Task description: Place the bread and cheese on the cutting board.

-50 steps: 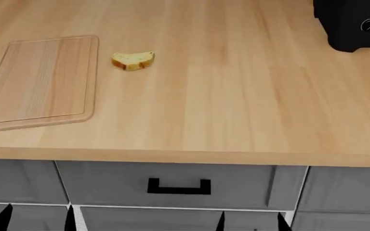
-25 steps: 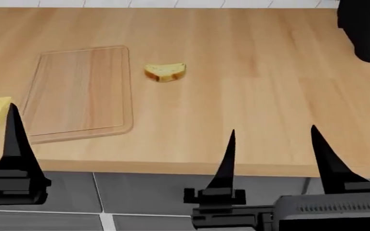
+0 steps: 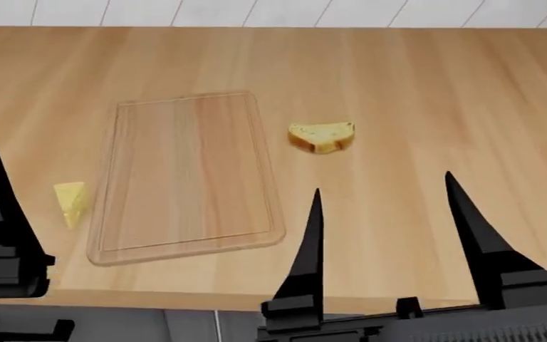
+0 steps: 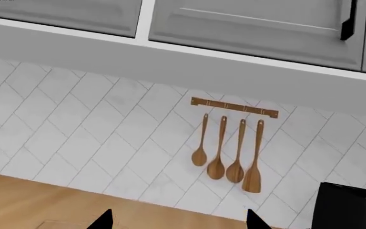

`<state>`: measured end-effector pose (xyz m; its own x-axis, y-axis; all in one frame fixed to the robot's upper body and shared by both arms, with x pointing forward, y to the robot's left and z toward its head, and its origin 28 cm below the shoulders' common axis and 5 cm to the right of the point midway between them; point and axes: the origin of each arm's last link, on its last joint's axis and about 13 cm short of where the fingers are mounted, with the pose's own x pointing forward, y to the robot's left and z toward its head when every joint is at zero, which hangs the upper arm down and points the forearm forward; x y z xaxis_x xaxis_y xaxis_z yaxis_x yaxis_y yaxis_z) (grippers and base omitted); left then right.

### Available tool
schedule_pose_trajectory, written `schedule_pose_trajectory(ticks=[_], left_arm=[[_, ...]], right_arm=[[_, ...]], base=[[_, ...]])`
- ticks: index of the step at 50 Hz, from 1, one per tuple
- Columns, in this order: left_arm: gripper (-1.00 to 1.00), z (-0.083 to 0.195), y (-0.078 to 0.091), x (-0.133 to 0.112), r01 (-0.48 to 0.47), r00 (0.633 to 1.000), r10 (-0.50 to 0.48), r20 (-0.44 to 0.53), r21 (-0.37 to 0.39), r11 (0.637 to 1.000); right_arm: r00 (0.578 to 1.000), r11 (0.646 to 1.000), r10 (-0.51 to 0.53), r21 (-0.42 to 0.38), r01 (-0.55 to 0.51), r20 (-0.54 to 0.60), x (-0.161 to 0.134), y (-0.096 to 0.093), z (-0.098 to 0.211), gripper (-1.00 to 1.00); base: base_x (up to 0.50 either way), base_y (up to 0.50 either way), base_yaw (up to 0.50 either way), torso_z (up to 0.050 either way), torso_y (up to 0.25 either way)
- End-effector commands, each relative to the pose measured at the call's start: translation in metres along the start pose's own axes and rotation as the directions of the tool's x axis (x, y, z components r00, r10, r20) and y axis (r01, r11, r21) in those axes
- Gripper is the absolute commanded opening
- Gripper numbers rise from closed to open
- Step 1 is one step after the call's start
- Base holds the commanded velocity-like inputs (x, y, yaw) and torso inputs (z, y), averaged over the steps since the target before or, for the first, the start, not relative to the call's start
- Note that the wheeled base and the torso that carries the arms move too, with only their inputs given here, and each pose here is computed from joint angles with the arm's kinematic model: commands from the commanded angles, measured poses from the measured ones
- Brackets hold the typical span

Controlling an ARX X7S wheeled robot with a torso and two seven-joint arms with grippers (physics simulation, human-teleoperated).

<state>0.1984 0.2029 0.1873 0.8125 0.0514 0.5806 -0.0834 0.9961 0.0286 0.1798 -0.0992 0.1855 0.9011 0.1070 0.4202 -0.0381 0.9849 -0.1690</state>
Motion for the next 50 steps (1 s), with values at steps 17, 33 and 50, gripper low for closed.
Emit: schedule_pose_trajectory(ticks=[17,33,50], left_arm=[[1.00,-0.0030,0.0009,-0.0002,-0.007,0.999,0.007,-0.033,0.007,1.000],[1.00,-0.0018,0.0016,-0.0001,-0.009,0.999,0.009,-0.031,0.003,1.000],[1.00,-0.0023,0.0015,-0.0002,-0.010,1.000,0.010,-0.029,0.003,1.000]], right_arm=[[0.997,0.997,0.083,0.000,-0.083,0.002,0.0024,0.0033,-0.0085,1.00],[0.997,0.997,0.064,0.043,-0.062,-0.046,0.0055,0.0043,-0.0098,1.00],[0.994,0.990,0.105,0.094,-0.103,-0.011,0.0050,0.0051,-0.0091,1.00]], base=[[0.50,0.00,0.00,0.000,0.000],[0.27,0.15,0.00,0.000,0.000],[0.18,0.09,0.00,0.000,0.000]])
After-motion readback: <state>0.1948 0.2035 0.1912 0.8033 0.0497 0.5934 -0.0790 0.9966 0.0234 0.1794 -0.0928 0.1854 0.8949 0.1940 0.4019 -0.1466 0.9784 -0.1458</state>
